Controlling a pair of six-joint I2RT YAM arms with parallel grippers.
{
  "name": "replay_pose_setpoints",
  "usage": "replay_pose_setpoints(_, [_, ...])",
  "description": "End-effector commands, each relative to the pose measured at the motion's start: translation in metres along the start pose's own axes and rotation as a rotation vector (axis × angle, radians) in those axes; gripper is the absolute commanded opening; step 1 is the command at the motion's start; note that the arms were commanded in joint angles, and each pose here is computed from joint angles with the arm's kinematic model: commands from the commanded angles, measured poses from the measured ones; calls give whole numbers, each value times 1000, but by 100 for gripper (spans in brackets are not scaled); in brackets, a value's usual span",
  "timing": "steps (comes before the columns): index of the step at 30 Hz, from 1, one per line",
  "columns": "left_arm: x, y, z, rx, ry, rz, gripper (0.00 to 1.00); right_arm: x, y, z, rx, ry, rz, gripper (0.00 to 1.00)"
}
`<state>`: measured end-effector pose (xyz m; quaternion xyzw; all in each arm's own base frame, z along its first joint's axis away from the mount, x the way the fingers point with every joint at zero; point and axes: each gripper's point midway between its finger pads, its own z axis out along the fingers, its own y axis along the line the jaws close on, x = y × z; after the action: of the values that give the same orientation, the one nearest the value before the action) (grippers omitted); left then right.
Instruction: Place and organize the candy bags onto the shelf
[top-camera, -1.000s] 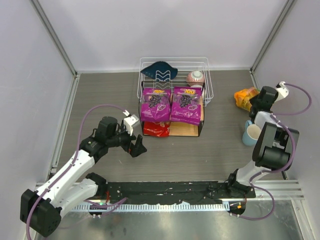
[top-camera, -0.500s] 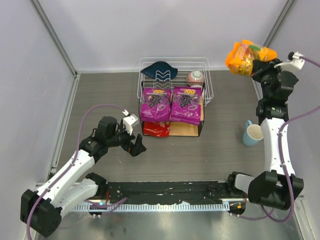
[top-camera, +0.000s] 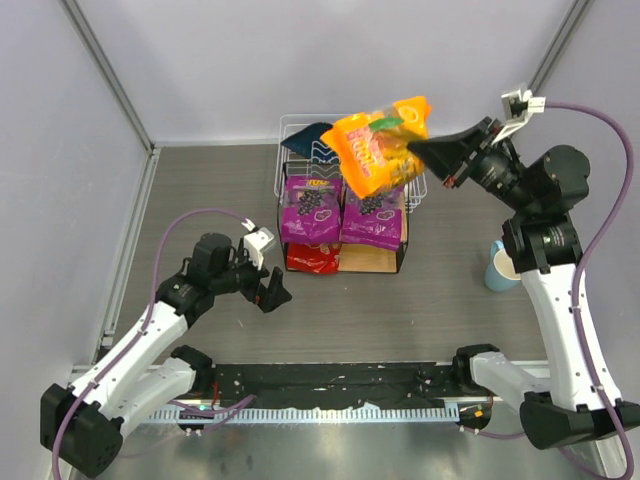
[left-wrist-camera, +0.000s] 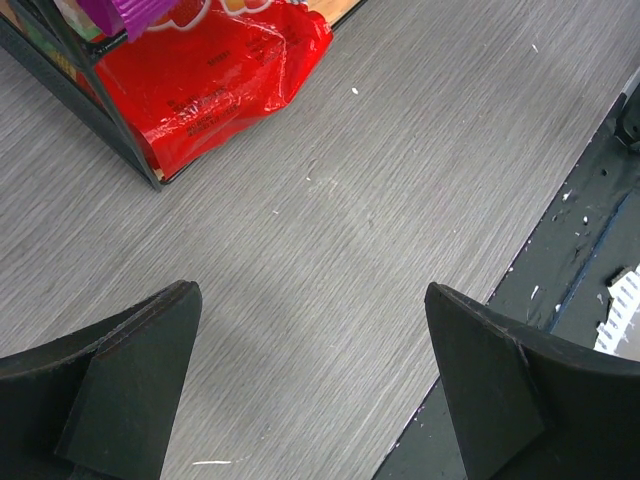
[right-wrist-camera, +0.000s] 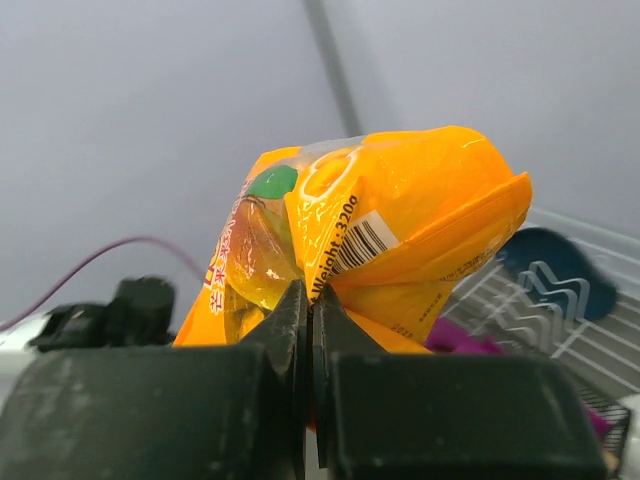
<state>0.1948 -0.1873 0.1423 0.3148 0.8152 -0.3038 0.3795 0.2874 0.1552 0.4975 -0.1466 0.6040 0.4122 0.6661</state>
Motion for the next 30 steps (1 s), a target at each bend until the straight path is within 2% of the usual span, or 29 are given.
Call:
replay_pose_setpoints(1, [-11, 1, -3, -9, -38, 28, 100, 3, 85, -30, -304, 43, 1, 1])
replay_pose_setpoints(5, [-11, 2, -2, -6, -35, 27, 100, 43, 108, -55, -393, 152, 49, 1])
replay_pose_setpoints(9, [-9, 2, -1, -4, -26, 22, 100, 94, 100, -74, -334, 278, 106, 1])
replay_pose_setpoints(16, [-7, 4, 2, -8, -12, 14, 100, 166, 89, -79, -275, 414, 206, 1])
replay_pose_setpoints(17, [-7, 6, 3, -12, -11, 13, 100, 183, 98, -83, -293, 465, 222, 1])
replay_pose_setpoints(18, [-6, 5, 3, -11, -8, 12, 100, 190, 93, -80, -250, 469, 213, 1])
replay_pose_setpoints(24, [-5, 6, 4, -12, 0, 8, 100, 254, 126, -85, -295, 596, 255, 1])
replay_pose_setpoints(30, [-5, 6, 3, -15, -6, 10, 100, 310, 128, -90, -235, 672, 284, 1])
